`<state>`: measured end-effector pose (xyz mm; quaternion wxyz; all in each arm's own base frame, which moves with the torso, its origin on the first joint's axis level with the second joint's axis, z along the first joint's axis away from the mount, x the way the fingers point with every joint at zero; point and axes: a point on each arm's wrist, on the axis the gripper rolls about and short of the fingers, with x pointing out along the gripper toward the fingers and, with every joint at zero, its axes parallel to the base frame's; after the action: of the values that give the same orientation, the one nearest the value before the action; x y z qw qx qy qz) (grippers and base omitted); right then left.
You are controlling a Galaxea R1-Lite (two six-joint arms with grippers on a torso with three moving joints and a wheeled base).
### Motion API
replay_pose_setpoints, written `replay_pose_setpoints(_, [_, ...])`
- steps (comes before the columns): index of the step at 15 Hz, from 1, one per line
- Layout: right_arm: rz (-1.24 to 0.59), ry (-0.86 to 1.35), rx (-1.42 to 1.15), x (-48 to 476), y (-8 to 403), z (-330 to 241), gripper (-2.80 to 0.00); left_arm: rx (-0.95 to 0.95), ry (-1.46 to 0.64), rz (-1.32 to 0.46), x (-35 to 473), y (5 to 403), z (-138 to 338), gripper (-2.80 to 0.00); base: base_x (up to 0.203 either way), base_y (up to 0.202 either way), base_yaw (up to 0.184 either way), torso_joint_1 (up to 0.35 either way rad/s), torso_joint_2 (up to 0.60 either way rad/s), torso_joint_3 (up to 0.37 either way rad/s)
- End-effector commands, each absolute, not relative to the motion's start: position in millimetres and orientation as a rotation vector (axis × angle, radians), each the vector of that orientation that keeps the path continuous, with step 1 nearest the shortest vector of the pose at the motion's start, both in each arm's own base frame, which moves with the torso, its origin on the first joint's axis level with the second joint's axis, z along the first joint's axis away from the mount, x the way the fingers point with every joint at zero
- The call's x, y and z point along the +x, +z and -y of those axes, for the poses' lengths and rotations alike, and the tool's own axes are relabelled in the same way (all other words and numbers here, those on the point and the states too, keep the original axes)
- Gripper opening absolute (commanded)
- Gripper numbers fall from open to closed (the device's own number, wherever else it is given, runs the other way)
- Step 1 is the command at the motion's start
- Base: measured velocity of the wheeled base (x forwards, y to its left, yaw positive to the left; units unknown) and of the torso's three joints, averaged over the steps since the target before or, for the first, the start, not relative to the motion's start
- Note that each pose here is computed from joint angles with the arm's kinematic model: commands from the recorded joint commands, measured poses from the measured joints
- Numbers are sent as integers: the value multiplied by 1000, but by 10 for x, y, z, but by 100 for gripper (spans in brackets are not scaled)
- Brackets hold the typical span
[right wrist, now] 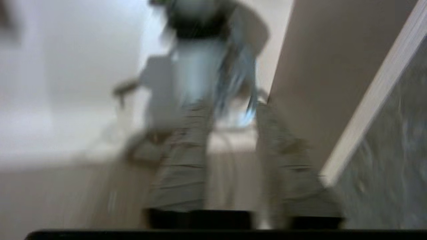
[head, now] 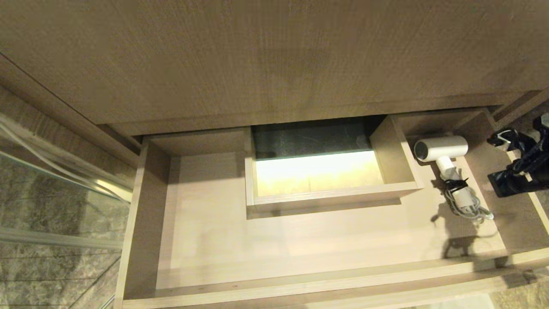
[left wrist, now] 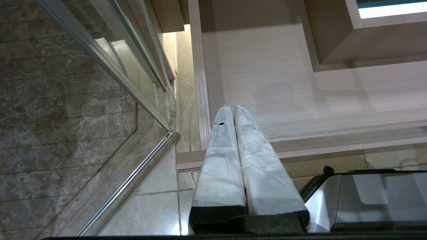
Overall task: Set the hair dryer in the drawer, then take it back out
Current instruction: Take the hairdryer out
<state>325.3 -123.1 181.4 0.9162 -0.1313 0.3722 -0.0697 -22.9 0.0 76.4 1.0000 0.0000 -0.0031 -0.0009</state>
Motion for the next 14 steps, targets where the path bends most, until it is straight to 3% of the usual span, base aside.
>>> replay_pose_setpoints(1, [-777,-159,-226,3653,1567,1376,0,0,-2,5,-228,764,0,-280,0,0,0,0,0,0])
replay_pose_setpoints(10, [-752,-184,-91,3721,1653,1349,0,0,-2,6,-229,764,0,-280,0,0,0,0,0,0])
replay_pose_setpoints(14, [-709,-171,-78,3941,1482,1288,0,0,-2,5,-228,764,0,-280,0,0,0,0,0,0])
